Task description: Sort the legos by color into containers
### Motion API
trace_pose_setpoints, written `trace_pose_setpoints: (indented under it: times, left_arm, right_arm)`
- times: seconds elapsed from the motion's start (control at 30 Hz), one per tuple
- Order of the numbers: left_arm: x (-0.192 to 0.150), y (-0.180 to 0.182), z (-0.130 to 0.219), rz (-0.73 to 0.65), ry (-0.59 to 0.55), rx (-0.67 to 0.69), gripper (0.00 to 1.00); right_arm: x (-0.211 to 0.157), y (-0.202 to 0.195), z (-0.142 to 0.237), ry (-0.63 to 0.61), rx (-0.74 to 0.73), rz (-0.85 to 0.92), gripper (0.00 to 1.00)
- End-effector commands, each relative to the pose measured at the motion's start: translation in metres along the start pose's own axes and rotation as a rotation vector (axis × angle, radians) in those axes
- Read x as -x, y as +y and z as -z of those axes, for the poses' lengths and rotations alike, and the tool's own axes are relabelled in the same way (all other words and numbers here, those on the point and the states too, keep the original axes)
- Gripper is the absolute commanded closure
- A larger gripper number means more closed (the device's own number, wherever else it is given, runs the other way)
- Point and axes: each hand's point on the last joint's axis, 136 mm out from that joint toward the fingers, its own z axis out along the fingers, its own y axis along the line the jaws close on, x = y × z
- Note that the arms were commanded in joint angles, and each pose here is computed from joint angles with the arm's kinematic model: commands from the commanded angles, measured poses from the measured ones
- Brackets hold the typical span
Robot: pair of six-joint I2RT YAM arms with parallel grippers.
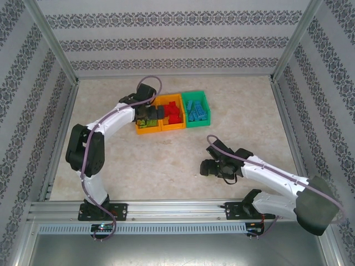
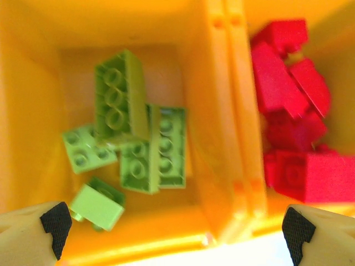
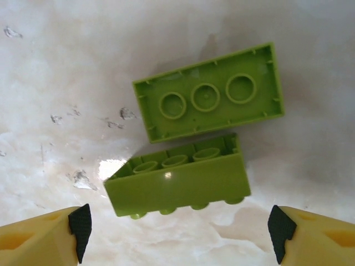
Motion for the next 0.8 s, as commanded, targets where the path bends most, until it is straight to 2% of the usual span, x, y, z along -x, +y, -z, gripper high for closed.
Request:
trace_pose_setpoints:
  times: [0.0,0.3,0.77]
  left_arm:
    - [-0.009,-0.023,0.015,-0.016,-0.027,-0.091,0.0]
    - [-0.038,-0.014,0.033,0.02,-0.024,-0.131,0.0]
    - [-0.054,0.002,0.038,0.029,-0.015,-0.093,0.01]
  right_arm:
    - [0.007,-0.004,0.003,-0.012,-0.074,0.103,0.1]
    - [0.009,-0.003,-0.003,0.01,-0.152,0.205,0.09]
    - [0.007,0.003,-0.014,0.045,-0.148,0.222,0.18]
